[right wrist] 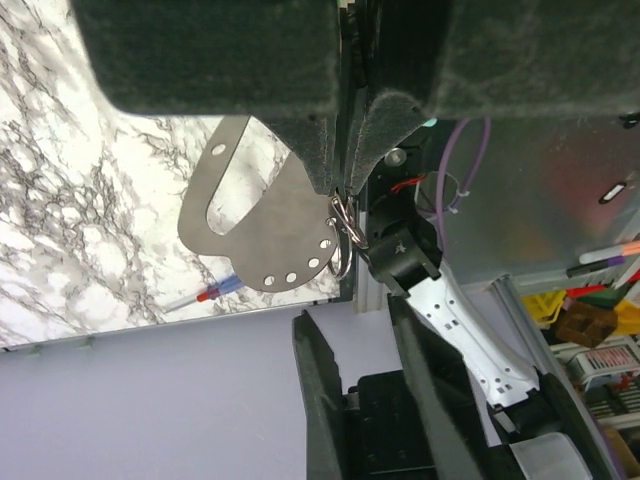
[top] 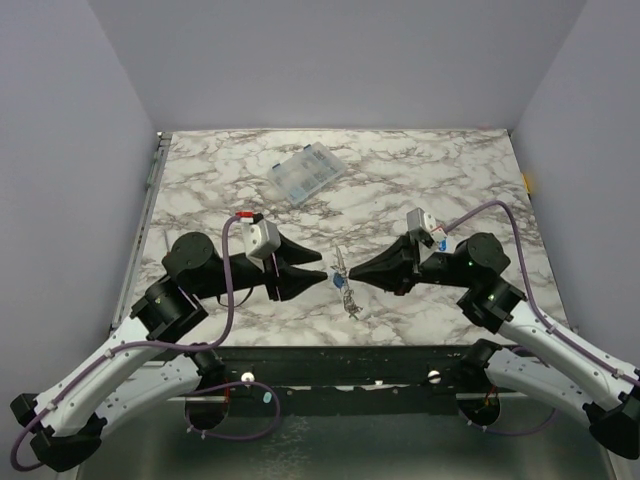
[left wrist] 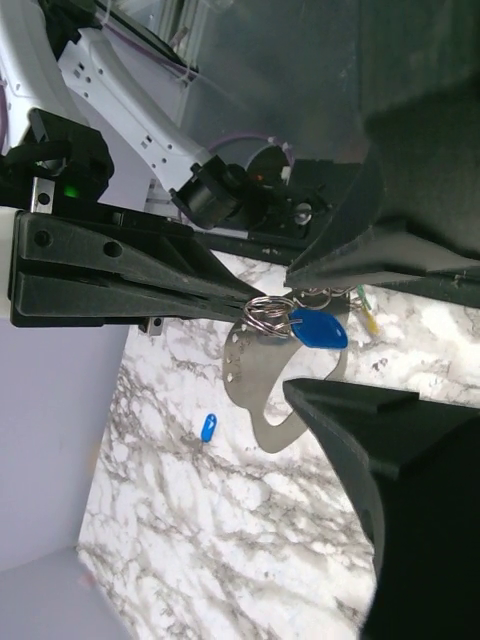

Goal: Put the keys on the keyring

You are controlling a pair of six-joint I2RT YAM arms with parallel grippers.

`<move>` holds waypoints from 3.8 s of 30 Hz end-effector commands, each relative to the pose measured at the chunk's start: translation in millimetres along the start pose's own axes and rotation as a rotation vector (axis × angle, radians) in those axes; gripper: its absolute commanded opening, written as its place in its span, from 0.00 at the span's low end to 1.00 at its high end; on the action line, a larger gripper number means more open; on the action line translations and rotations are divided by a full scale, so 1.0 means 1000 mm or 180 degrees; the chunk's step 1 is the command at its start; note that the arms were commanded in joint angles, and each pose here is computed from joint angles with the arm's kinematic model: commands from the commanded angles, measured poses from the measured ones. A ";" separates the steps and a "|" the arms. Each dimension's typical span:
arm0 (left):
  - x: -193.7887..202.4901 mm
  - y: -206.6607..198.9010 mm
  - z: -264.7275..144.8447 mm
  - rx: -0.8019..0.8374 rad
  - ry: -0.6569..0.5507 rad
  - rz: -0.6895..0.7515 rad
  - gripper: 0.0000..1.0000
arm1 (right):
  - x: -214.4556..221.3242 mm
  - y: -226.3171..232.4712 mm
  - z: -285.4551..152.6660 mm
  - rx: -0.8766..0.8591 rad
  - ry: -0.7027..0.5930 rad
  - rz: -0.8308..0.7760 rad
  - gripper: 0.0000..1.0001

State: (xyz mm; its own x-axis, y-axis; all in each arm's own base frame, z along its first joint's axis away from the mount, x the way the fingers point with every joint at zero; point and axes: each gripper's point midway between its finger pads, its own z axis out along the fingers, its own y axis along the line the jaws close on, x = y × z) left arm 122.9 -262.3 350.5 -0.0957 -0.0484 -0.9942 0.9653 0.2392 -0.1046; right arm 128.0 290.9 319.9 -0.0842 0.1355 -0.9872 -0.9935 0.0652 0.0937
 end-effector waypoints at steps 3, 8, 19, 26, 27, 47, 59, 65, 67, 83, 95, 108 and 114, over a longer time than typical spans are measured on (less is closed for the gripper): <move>-0.005 -0.012 -0.001 0.0137 0.0061 -0.0194 0.32 | -0.016 0.016 -0.001 -0.0219 -0.0171 -0.0054 0.01; 0.005 -0.023 0.006 0.0418 0.0163 -0.0353 0.33 | -0.020 0.011 0.003 -0.0146 -0.0177 0.0031 0.01; 0.025 -0.015 0.018 0.0416 0.0215 -0.0417 0.36 | -0.017 -0.013 0.009 0.0216 -0.0082 0.0221 0.01; 0.024 -0.006 0.022 0.0297 0.0156 -0.0350 0.50 | -0.014 -0.015 0.010 0.0235 -0.0016 0.0263 0.01; 0.024 -0.006 0.022 0.0302 0.0153 -0.0339 0.50 | -0.015 -0.017 0.010 0.0280 -0.0004 0.0258 0.01; 0.041 0.007 0.019 0.0089 0.0308 -0.0279 0.54 | -0.001 -0.032 0.013 0.0481 0.0125 0.0400 0.01; 0.036 0.003 0.029 0.0213 -0.0030 -0.0422 0.48 | -0.007 -0.021 0.016 0.0272 0.0025 0.0459 0.01; 0.034 0.016 0.030 -0.0006 -0.0174 -0.0460 0.50 | -0.011 -0.018 0.016 0.0220 -0.0023 0.0459 0.01; 0.031 0.017 0.030 -0.0043 -0.0247 -0.0464 0.52 | -0.013 -0.017 0.016 0.0226 -0.0046 0.0460 0.01; 0.004 0.020 0.016 -0.0216 -0.0748 -0.0451 0.42 | -0.016 -0.006 0.017 0.0028 -0.0184 0.0577 0.01; 0.013 0.014 0.019 -0.0060 -0.0658 -0.0423 0.26 | -0.022 -0.007 0.021 -0.0004 -0.0269 0.0648 0.01; 0.000 0.011 0.014 -0.0088 -0.0738 -0.0464 0.28 | -0.011 0.000 0.018 -0.0155 -0.0159 0.0421 0.01; -0.001 0.008 0.011 -0.0090 -0.0647 -0.0572 0.32 | -0.007 0.001 0.016 -0.0185 -0.0106 0.0298 0.01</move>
State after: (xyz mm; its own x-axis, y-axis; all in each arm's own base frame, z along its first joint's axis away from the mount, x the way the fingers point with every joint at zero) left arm 140.5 -274.3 337.4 -0.1932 -0.2777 -0.9410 0.9301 0.2535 -0.2657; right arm 138.1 308.4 325.2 -0.2383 0.1709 -0.9560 -0.9686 0.0297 0.2467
